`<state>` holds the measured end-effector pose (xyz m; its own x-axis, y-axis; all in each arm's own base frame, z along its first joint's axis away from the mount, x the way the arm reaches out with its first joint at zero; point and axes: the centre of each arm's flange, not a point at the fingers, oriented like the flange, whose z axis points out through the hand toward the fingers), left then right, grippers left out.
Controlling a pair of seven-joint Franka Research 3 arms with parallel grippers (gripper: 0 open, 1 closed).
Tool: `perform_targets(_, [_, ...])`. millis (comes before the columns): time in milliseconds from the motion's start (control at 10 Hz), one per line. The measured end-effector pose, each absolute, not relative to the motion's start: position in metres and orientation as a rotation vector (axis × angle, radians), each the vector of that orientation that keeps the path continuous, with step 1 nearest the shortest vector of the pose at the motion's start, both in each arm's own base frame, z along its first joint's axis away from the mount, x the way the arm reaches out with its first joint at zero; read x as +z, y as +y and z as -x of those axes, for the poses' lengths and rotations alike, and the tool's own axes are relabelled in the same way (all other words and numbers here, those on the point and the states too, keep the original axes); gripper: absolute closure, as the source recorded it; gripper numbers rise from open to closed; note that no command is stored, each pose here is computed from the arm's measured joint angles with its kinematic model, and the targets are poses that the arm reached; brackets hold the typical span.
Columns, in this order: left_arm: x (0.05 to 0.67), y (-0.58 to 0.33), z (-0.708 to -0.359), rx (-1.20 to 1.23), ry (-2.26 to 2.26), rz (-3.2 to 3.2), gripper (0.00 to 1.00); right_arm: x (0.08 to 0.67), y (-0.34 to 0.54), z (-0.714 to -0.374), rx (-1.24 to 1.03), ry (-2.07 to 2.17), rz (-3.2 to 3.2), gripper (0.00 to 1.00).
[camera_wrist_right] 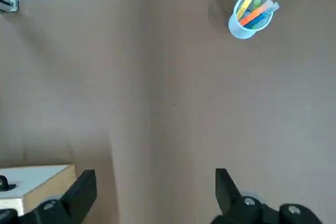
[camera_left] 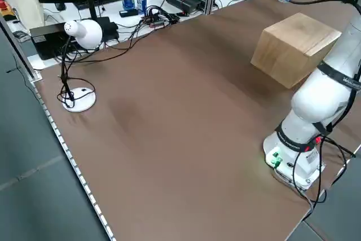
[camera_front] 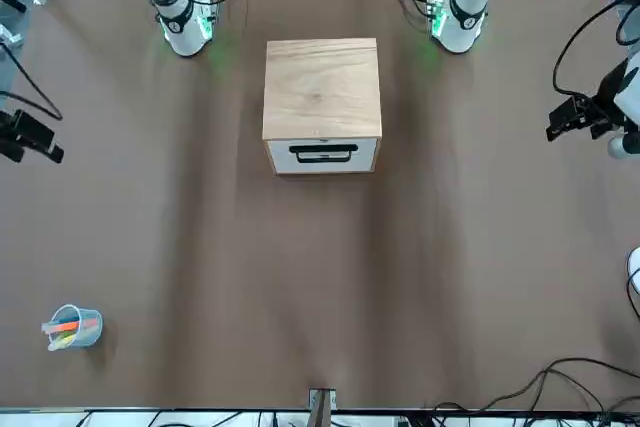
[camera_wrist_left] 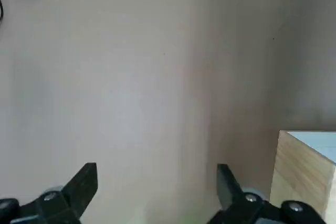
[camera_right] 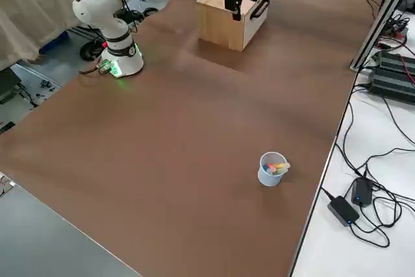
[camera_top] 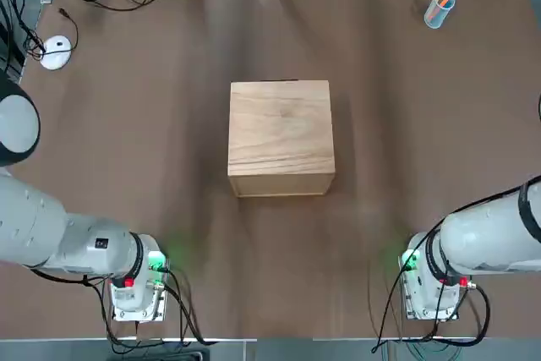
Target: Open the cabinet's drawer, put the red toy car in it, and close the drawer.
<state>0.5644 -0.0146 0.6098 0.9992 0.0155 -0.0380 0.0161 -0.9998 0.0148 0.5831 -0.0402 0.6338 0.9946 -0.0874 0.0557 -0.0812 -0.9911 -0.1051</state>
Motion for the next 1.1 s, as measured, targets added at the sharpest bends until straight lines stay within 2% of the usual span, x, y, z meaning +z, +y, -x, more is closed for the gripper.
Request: perform_targets(1100, [0.607,-0.016,-0.566,-0.067,0.022,-3.126,0.0,0.628,-0.029,-0.581,-0.05,0.08,3.096,0.0])
